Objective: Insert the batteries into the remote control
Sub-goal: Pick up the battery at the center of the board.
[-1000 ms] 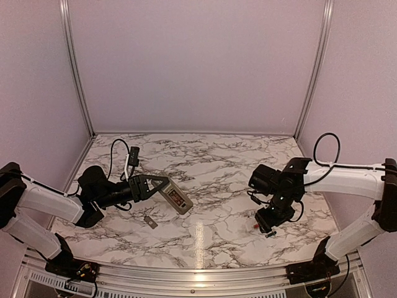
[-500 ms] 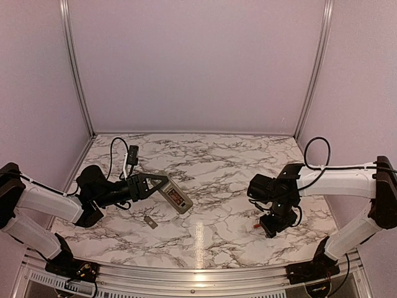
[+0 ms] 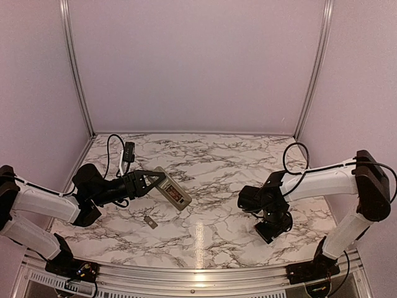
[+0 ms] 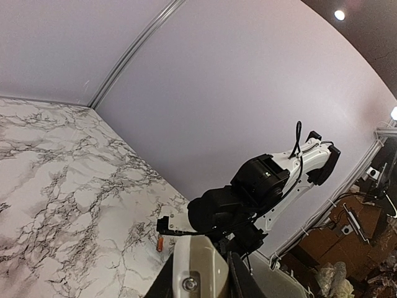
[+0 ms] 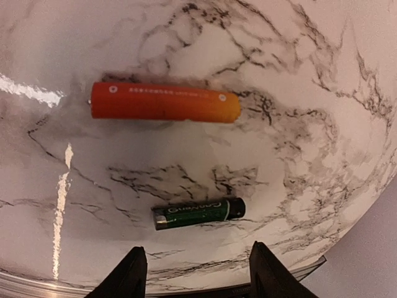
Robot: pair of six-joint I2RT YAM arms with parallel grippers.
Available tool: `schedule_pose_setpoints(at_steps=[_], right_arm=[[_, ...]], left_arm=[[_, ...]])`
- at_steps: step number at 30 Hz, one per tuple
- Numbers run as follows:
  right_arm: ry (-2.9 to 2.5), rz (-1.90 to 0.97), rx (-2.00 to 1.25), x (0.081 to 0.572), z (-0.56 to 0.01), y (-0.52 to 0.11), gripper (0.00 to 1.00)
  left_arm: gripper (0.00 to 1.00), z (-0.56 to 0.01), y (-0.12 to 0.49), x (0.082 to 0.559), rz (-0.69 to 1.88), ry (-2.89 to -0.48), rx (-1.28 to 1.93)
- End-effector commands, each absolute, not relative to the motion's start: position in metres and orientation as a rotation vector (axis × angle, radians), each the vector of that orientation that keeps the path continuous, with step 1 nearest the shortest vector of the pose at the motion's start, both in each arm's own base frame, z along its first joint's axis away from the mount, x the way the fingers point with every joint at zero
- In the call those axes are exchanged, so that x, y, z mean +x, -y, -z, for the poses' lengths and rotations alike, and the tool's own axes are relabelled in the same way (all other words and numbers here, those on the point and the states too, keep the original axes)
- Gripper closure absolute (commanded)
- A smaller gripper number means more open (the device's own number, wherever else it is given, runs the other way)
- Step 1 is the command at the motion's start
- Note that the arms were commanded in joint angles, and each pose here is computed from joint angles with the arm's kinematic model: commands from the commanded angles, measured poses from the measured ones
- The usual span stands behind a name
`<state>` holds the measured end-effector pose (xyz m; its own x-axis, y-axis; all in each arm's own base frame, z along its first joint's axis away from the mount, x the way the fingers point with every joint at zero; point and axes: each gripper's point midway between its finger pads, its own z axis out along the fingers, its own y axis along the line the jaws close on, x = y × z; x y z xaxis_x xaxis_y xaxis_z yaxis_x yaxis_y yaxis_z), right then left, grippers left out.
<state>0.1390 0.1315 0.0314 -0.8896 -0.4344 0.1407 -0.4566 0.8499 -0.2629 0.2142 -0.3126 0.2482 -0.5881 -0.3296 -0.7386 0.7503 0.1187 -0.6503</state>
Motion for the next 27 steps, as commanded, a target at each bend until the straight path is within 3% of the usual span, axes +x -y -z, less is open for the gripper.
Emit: schedule_pose_setpoints(at_steps=[1, 11, 27], right_arm=[[2.956, -0.563, 0.719, 0.145, -0.03, -0.13, 0.45], [2.966, -0.682, 0.718, 0.152, -0.031, -0.126, 0.49], [2.966, -0.603, 0.851, 0.163, -0.019, -0.153, 0.57]], left_arm=[[1.0, -0.258, 0.309, 0.211, 1.605, -1.504, 0.456], [1.0, -0.259, 0.31, 0.211, 1.626, -1.496, 0.454], [1.0, -0.261, 0.308, 0.214, 1.604, -1.496, 0.449]])
